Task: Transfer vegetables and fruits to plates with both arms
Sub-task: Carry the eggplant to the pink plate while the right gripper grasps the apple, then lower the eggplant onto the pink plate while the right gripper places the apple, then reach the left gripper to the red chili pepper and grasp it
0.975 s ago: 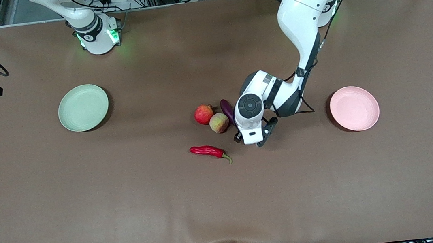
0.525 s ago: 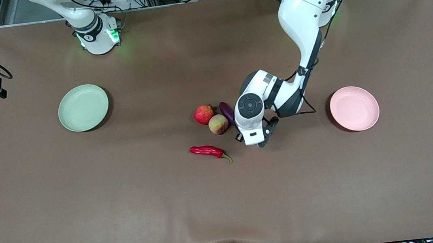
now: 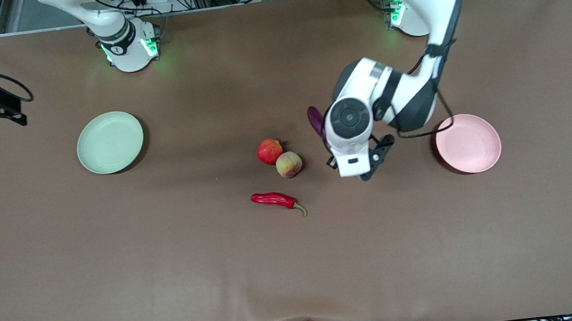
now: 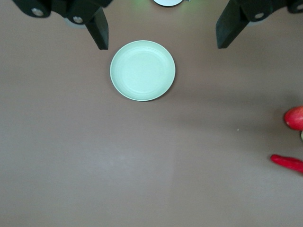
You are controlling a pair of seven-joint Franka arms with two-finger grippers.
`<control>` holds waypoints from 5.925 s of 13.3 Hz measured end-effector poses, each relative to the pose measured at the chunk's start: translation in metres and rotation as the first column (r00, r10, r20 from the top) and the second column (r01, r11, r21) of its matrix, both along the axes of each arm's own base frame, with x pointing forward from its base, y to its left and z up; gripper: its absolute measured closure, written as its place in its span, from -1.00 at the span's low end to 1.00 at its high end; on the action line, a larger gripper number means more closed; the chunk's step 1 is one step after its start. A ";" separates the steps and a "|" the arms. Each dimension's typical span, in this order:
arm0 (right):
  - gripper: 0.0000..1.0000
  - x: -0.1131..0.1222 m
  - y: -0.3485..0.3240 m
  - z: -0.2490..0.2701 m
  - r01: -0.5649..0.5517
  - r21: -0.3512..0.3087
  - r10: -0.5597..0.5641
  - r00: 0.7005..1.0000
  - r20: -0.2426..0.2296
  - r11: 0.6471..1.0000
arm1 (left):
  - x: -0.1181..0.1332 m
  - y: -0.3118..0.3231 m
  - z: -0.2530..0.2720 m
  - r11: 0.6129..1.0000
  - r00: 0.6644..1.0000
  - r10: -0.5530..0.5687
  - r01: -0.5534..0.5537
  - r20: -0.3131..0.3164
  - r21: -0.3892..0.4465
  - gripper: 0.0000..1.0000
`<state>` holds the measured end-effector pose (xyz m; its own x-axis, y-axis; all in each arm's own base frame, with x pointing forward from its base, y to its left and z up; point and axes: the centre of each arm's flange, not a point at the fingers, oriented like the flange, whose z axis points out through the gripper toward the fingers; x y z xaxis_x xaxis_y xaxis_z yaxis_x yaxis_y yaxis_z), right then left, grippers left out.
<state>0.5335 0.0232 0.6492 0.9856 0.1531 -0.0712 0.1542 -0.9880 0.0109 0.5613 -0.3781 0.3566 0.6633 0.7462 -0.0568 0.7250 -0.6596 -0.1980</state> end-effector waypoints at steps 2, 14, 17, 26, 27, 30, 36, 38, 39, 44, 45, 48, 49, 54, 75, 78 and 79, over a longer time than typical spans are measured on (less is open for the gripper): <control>-1.00 0.004 0.029 -0.011 -0.053 -0.001 0.053 0.998 -0.020 0.999 | 0.012 0.040 0.060 0.999 0.999 0.037 -0.036 0.033 -0.020 0.25; -1.00 0.044 0.244 -0.136 -0.287 0.237 0.313 0.947 -0.077 0.928 | 0.053 0.408 0.079 0.993 0.993 0.100 -0.094 -0.068 0.077 0.32; -1.00 0.067 0.272 -0.223 -0.187 0.300 0.239 0.960 -0.146 0.935 | 0.040 0.401 0.022 0.996 0.994 0.030 -0.020 -0.101 0.090 0.32; -1.00 0.045 0.367 -0.373 0.081 0.281 -0.005 0.966 -0.259 0.956 | -0.007 0.403 -0.103 0.988 0.983 -0.068 0.091 -0.170 0.127 0.32; -1.00 0.039 0.368 -0.382 0.080 0.276 -0.007 0.966 -0.257 0.958 | -0.009 0.407 -0.117 0.974 0.974 -0.113 0.148 -0.197 0.170 0.32; -1.00 0.024 0.387 -0.392 0.005 0.271 0.052 0.978 -0.202 0.963 | -0.009 0.412 -0.160 0.928 0.940 -0.223 0.286 -0.257 0.240 0.32; -1.00 0.000 0.400 -0.412 -0.152 0.267 0.204 0.962 -0.180 0.952 | 0.013 0.403 -0.159 0.900 0.919 -0.309 0.365 -0.244 0.237 0.32; -1.00 -0.008 0.408 -0.416 -0.170 0.263 0.220 0.961 -0.171 0.950 | 0.021 0.397 -0.152 0.897 0.921 -0.318 0.369 -0.224 0.244 0.32; -1.00 -0.014 0.414 -0.418 -0.181 0.263 0.228 0.960 -0.160 0.948 | 0.024 0.395 -0.149 0.895 0.922 -0.321 0.370 -0.217 0.247 0.32; -0.86 -0.041 0.421 -0.448 -0.245 0.218 0.271 0.957 -0.099 0.945 | 0.025 0.389 -0.154 0.892 0.917 -0.330 0.380 -0.222 0.244 0.32; -0.68 -0.041 0.422 -0.446 -0.250 0.217 0.275 0.957 -0.094 0.944 | 0.025 0.387 -0.158 0.891 0.915 -0.333 0.384 -0.227 0.242 0.32; -0.67 -0.038 0.419 -0.443 -0.233 0.209 0.258 0.961 -0.097 0.950 | 0.030 0.381 -0.168 0.887 0.910 -0.342 0.395 -0.233 0.238 0.32; -0.67 -0.037 0.416 -0.438 -0.225 0.203 0.251 0.961 -0.113 0.953 | 0.031 0.380 -0.168 0.887 0.910 -0.342 0.395 -0.233 0.239 0.31; -0.67 -0.016 0.360 -0.339 -0.173 0.197 0.217 0.948 -0.231 0.965 | 0.033 0.380 -0.167 0.887 0.911 -0.344 0.395 -0.227 0.240 -0.56; -0.67 -0.087 -0.125 -0.422 -0.180 0.221 0.257 0.880 -0.400 0.958 | 0.085 0.129 -0.004 0.983 0.982 -0.180 0.179 0.047 0.031 -1.00; -0.67 -0.086 -0.123 -0.438 -0.183 0.222 0.261 0.878 -0.401 0.958 | 0.090 0.043 -0.021 0.995 0.970 -0.047 0.067 0.238 -0.073 -1.00; -0.67 -0.086 -0.123 -0.444 -0.183 0.221 0.260 0.878 -0.401 0.958 | 0.086 0.014 -0.035 0.993 0.956 -0.002 0.038 0.293 -0.116 -1.00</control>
<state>0.4473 -0.1001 0.2054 0.8061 0.4118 -0.4249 0.3208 -0.9076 -0.2710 0.6475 -0.3645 0.3217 0.6789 0.7323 0.0534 0.7259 -0.6803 0.1009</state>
